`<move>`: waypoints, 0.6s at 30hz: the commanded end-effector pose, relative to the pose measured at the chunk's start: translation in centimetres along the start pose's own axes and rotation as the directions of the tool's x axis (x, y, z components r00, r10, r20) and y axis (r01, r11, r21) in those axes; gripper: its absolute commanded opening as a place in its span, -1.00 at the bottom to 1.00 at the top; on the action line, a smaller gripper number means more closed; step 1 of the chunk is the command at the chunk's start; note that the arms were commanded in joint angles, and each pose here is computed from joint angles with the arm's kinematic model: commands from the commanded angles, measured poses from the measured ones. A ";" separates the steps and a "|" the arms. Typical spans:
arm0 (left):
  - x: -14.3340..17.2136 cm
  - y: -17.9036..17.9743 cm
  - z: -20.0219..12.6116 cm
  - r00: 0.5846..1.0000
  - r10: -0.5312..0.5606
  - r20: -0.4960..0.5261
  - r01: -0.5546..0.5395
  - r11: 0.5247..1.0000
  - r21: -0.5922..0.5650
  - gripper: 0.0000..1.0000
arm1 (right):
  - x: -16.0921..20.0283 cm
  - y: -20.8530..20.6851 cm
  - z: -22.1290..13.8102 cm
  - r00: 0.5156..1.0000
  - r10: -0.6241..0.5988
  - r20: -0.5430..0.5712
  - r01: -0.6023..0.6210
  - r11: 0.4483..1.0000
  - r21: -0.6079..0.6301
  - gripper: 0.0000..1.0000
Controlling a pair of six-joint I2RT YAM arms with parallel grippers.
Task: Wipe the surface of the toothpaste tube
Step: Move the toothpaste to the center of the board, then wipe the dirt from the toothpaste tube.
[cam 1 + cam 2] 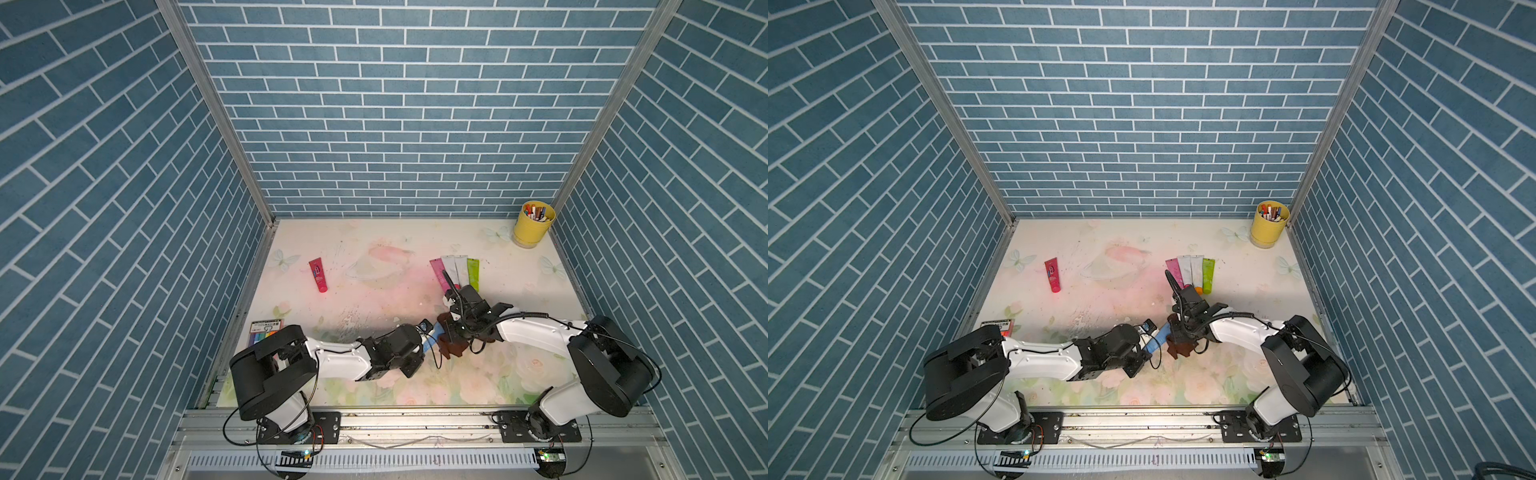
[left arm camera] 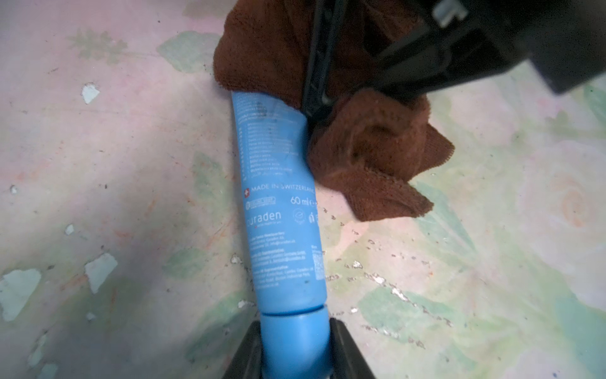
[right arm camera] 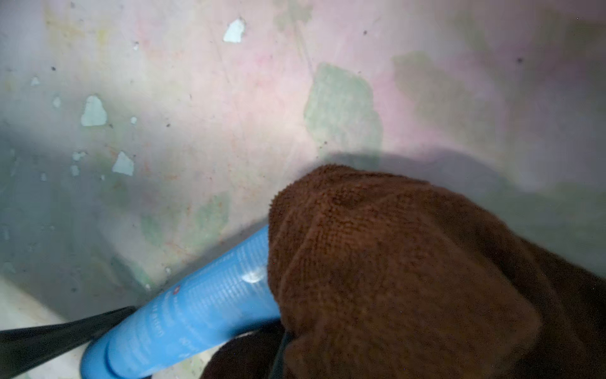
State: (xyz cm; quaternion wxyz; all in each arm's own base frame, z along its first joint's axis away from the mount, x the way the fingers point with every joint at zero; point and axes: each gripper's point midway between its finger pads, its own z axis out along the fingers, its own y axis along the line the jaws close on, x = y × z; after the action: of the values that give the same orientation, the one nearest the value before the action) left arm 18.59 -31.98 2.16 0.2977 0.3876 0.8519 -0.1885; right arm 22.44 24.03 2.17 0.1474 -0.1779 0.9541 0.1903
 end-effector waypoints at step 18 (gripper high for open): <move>0.7 -0.7 0.9 0.999 0.038 -0.033 -0.037 0.999 0.034 -0.82 | 3.4 10.6 -2.1 0.994 -0.103 -0.047 0.067 0.867 -0.494 -1.00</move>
State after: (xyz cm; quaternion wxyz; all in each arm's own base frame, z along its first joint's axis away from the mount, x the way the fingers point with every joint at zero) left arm 19.02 -31.73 2.12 0.3018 0.3850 0.8540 -0.1770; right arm 17.36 28.83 3.52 0.0909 -0.2143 0.9123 0.3369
